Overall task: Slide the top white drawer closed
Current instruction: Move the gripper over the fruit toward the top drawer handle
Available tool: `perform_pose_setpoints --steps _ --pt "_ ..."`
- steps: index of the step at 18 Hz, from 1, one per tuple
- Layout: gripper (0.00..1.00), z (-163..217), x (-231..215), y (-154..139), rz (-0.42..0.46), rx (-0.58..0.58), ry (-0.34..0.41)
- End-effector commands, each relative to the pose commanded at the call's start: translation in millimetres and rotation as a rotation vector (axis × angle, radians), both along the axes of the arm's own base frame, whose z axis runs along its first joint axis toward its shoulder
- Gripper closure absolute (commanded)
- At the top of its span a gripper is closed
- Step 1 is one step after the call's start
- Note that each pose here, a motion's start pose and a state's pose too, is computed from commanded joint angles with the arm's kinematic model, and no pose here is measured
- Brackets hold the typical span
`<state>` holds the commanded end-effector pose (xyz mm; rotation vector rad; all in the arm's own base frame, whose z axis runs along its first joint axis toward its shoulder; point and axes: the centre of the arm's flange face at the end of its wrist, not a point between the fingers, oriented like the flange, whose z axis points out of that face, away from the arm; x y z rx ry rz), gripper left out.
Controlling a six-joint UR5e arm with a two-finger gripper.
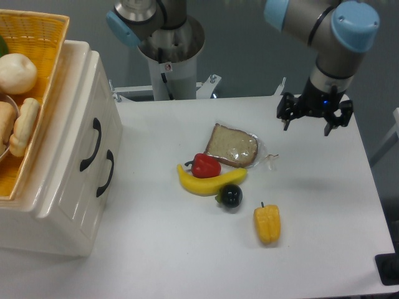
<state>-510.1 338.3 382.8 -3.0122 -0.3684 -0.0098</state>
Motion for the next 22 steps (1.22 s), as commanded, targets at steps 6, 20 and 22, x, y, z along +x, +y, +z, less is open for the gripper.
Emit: perform_pose_setpoints --steps 6,20,22 --pt "0.00 -1 19 39 -0.008 0.028 -0.015" --pt "0.00 1 51 75 -0.060 -0.033 0.016" --pt "0.00 2 52 76 -0.055 -0.031 0.017"
